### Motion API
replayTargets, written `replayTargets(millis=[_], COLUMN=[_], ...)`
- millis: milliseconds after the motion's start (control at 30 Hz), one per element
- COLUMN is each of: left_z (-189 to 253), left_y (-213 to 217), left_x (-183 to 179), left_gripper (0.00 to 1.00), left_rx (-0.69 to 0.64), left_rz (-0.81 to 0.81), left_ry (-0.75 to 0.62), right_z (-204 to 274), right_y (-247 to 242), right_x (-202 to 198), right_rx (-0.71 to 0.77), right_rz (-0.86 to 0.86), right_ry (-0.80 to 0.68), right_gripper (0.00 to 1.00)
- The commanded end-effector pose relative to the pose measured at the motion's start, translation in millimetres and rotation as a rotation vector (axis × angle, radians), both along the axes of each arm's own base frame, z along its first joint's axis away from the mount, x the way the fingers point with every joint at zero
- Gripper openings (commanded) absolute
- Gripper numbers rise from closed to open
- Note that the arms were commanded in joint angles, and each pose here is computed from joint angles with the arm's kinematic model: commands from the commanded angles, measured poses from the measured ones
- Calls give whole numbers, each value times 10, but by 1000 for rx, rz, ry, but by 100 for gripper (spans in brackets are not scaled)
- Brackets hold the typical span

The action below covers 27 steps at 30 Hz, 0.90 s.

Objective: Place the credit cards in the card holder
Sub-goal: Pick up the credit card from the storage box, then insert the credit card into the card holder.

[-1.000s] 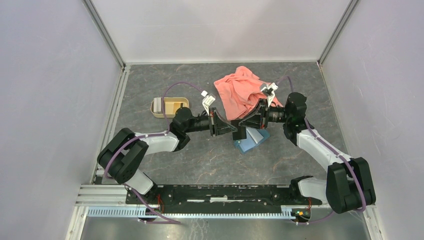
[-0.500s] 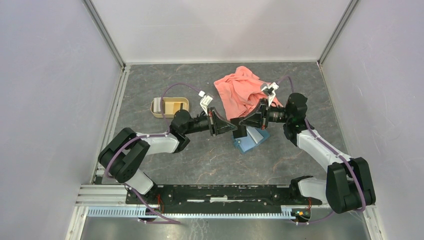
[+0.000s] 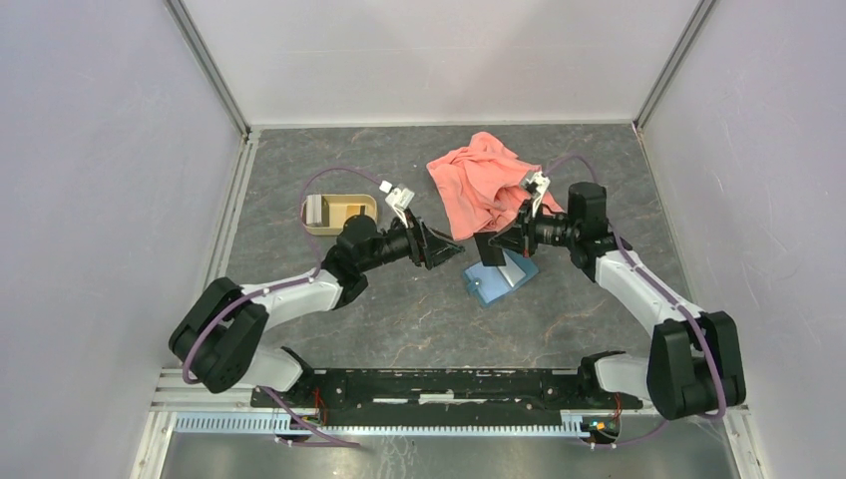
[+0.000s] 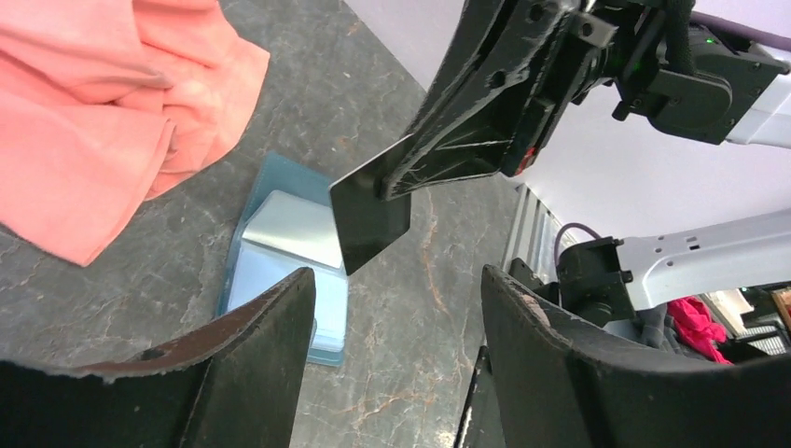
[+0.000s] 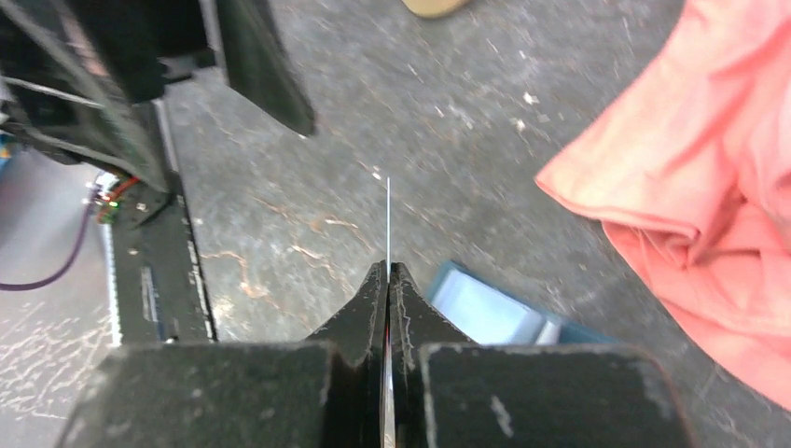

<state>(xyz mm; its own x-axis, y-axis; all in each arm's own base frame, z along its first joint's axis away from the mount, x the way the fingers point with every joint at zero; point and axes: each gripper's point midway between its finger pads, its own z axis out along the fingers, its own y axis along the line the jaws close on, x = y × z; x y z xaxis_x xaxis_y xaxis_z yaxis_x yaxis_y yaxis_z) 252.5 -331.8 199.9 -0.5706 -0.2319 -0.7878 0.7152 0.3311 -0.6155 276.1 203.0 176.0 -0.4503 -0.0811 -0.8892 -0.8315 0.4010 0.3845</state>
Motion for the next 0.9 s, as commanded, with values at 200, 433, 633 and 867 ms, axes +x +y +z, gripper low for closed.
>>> replayTargets(millis=[200, 433, 633, 867], left_z=[-423, -774, -988, -1293], left_y=[-297, -685, -885, -966], left_x=[-114, -107, -34, -41], left_gripper=[63, 52, 50, 50], left_rx=[-41, 56, 126, 190], left_rz=[-57, -67, -70, -82], left_ry=[199, 233, 228, 259], right_z=[-619, -745, -874, -937], right_y=[-309, -410, -450, -455], right_x=[333, 351, 346, 299], right_rx=[-244, -247, -238, -207], right_rz=[-152, -187, -190, -177], right_ry=[72, 108, 168, 214], right_gripper=[0, 0, 0, 0])
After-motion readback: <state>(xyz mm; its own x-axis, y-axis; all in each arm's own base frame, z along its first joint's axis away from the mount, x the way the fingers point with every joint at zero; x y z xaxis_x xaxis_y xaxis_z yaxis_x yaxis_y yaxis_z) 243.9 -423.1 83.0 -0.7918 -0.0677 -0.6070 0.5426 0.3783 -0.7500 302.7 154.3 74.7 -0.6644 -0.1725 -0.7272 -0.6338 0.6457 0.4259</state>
